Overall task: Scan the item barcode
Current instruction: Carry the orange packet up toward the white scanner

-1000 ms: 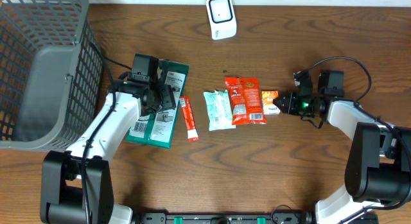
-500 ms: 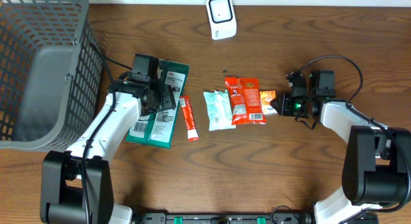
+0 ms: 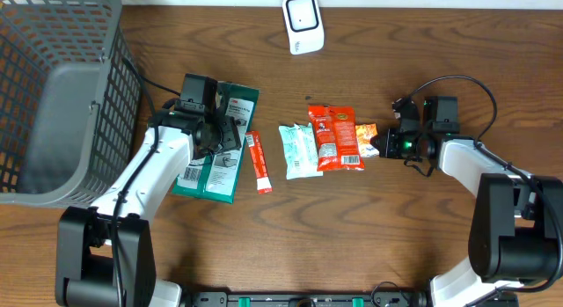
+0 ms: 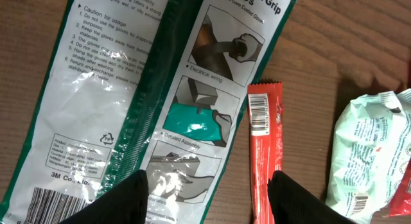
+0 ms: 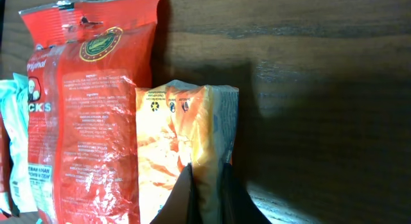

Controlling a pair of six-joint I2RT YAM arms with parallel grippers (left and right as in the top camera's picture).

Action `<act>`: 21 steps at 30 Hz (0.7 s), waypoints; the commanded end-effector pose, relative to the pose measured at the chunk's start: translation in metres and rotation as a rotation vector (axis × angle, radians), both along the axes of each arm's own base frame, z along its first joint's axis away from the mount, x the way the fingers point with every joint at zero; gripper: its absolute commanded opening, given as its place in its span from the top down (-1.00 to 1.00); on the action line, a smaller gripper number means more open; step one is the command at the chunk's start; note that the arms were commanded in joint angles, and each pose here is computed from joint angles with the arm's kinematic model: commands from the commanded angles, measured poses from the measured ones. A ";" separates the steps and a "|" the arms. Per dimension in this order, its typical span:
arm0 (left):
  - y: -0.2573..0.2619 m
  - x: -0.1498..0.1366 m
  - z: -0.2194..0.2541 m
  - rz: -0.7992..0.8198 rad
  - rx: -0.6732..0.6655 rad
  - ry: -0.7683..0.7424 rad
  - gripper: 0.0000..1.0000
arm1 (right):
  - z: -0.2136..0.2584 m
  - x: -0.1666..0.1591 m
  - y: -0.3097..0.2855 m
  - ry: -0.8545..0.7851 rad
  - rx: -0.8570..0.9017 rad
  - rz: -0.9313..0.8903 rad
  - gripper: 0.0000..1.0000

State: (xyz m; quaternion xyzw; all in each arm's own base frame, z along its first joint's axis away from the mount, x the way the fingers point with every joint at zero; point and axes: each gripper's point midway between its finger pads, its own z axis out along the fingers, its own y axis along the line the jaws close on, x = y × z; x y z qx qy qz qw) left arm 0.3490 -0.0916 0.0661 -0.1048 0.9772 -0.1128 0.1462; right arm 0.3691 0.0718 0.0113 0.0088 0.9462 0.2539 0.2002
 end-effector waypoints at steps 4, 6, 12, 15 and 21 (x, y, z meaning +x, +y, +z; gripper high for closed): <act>0.000 -0.003 -0.005 -0.006 0.003 0.016 -0.22 | 0.061 0.005 -0.011 -0.131 -0.056 -0.031 0.98; 0.000 -0.001 -0.005 -0.006 0.002 0.010 -0.22 | 0.096 0.000 -0.019 -0.178 -0.097 -0.068 0.98; 0.026 0.004 -0.006 0.047 0.144 -0.017 -0.22 | 0.162 -0.015 -0.030 -0.156 -0.158 -0.119 0.98; 0.038 0.005 -0.006 0.072 0.184 -0.021 0.17 | 0.191 -0.021 -0.037 -0.131 -0.199 -0.136 0.98; 0.067 0.006 -0.011 0.141 0.331 -0.046 0.53 | 0.211 -0.020 -0.026 -0.157 -0.220 -0.107 0.98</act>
